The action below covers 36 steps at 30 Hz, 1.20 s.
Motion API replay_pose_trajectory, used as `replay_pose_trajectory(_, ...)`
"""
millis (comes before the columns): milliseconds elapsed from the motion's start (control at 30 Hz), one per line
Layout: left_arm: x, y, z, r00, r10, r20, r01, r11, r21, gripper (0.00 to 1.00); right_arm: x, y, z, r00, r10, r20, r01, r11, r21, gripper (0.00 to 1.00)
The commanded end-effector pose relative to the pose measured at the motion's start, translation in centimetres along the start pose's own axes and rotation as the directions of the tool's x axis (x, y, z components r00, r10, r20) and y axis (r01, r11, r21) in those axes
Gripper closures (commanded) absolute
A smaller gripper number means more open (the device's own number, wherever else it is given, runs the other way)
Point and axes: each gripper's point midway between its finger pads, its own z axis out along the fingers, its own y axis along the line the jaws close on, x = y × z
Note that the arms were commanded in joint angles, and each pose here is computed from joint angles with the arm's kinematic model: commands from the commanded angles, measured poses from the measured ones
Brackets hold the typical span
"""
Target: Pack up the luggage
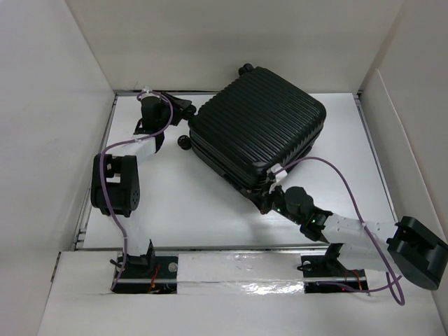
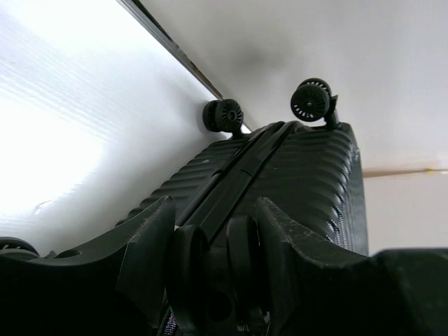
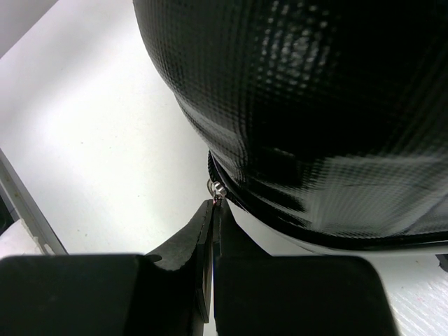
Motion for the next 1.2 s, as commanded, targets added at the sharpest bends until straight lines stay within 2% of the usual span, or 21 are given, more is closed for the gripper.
replay_pose_trajectory(0,0.1,-4.1,0.7,0.999,-0.017,-0.032,0.021,0.988,0.151,0.92,-1.4,2.3,0.2,1.000,-0.005,0.021,0.007,0.995,-0.102,1.00)
replay_pose_trajectory(33,0.3,-3.8,0.7,0.999,-0.026,-0.039,0.031,0.988,0.150,0.99,-1.4,2.3,0.2,1.000,-0.005,0.021,0.007,0.995,-0.102,1.00)
replay_pose_trajectory(67,0.3,-4.1,0.6,0.999,-0.035,-0.037,0.041,0.985,0.170,1.00,-1.5,2.4,0.1,1.000,-0.006,0.022,0.009,0.994,-0.107,1.00)
replay_pose_trajectory(133,1.2,-3.2,0.2,0.998,-0.042,-0.053,0.051,0.984,0.170,1.00,-1.8,1.9,0.2,1.000,-0.004,0.029,0.007,0.996,-0.094,1.00)
replay_pose_trajectory(200,0.9,-4.1,-1.0,0.999,-0.036,-0.028,0.041,0.975,0.219,1.00,-2.0,1.4,0.1,1.000,-0.002,0.028,0.004,0.996,-0.088,1.00)
replay_pose_trajectory(267,1.7,-2.6,-2.4,0.999,-0.031,-0.010,0.032,0.976,0.216,1.00,-2.5,0.2,0.0,0.999,0.007,0.031,-0.004,0.998,-0.069,1.00)
replay_pose_trajectory(333,2.3,-1.3,-4.4,0.999,0.003,0.032,-0.008,0.983,0.184,1.00,-3.1,-0.9,-0.5,0.999,0.015,0.042,-0.013,0.999,-0.048,1.00)
replay_pose_trajectory(400,2.6,-1.8,-6.5,0.994,0.054,0.092,-0.071,0.980,0.186,1.00,-4.3,-2.5,-1.1,0.998,0.013,0.067,-0.012,1.000,-0.012,1.00)
replay_pose_trajectory(433,4.0,0.1,-7.5,0.994,0.071,0.084,-0.083,0.986,0.147,1.00,-4.8,-3.0,-1.3,0.997,0.007,0.077,-0.007,1.000,0.001,1.00)
replay_pose_trajectory(500,4.9,-0.7,-9.9,0.987,0.099,0.127,-0.120,0.978,0.168,1.00,-5.4,-4.6,-1.7,0.997,0.003,0.074,-0.007,0.999,0.047,1.00)
replay_pose_trajectory(533,6.4,1.9,-11.0,0.985,0.128,0.120,-0.142,0.983,0.116,1.00,-6.5,-4.9,-1.8,0.996,-0.009,0.094,0.003,0.998,0.057,1.00)
replay_pose_trajectory(600,7.9,3.3,-13.3,0.979,0.158,0.130,-0.170,0.982,0.087,1.00,-7.5,-5.7,-1.9,0.995,-0.014,0.102,0.007,0.997,0.072,1.00)
replay_pose_trajectory(667,9.2,4.2,-14.8,0.976,0.189,0.109,-0.197,0.978,0.074,1.00,-8.9,-5.8,-1.5,0.993,-0.023,0.114,0.015,0.998,0.066,1.00)
replay_pose_trajectory(700,9.1,3.5,-16.0,0.972,0.188,0.140,-0.202,0.975,0.094,1.00,-9.3,-5.7,-1.2,0.993,-0.034,0.116,0.028,0.998,0.060,1.00)
replay_pose_trajectory(767,12.6,4.9,-17.6,0.976,0.210,0.063,-0.215,0.973,0.085,1.00,-10.6,-6.0,-0.1,0.992,-0.047,0.116,0.041,0.997,0.058,1.00)
replay_pose_trajectory(800,13.2,4.0,-18.5,0.976,0.208,0.071,-0.215,0.970,0.116,1.00,-10.8,-5.8,0.5,0.993,-0.050,0.111,0.046,0.998,0.038,1.00)
replay_pose_trajectory(833,15.7,4.0,-19.4,0.974,0.226,0.015,-0.226,0.964,0.142,1.00,-10.6,-4.5,1.4,0.994,-0.052,0.095,0.053,0.999,-0.005,1.00)
replay_pose_trajectory(933,18.0,3.5,-20.4,0.975,0.220,-0.037,-0.210,0.962,0.173,1.00,-9.5,-1.6,4.2,0.997,-0.043,0.066,0.048,0.996,-0.076,1.00)
replay_pose_trajectory(967,18.9,2.9,-20.7,0.972,0.227,-0.065,-0.211,0.958,0.195,1.00,-8.3,1.3,4.8,0.998,-0.050,0.040,0.055,0.989,-0.140,1.00)
replay_pose_trajectory(1167,21.3,-0.9,-21.4,0.952,0.276,-0.134,-0.226,0.925,0.306,1.00,-4.3,9.8,7.1,0.993,-0.104,-0.051,0.084,0.950,-0.300,1.00)
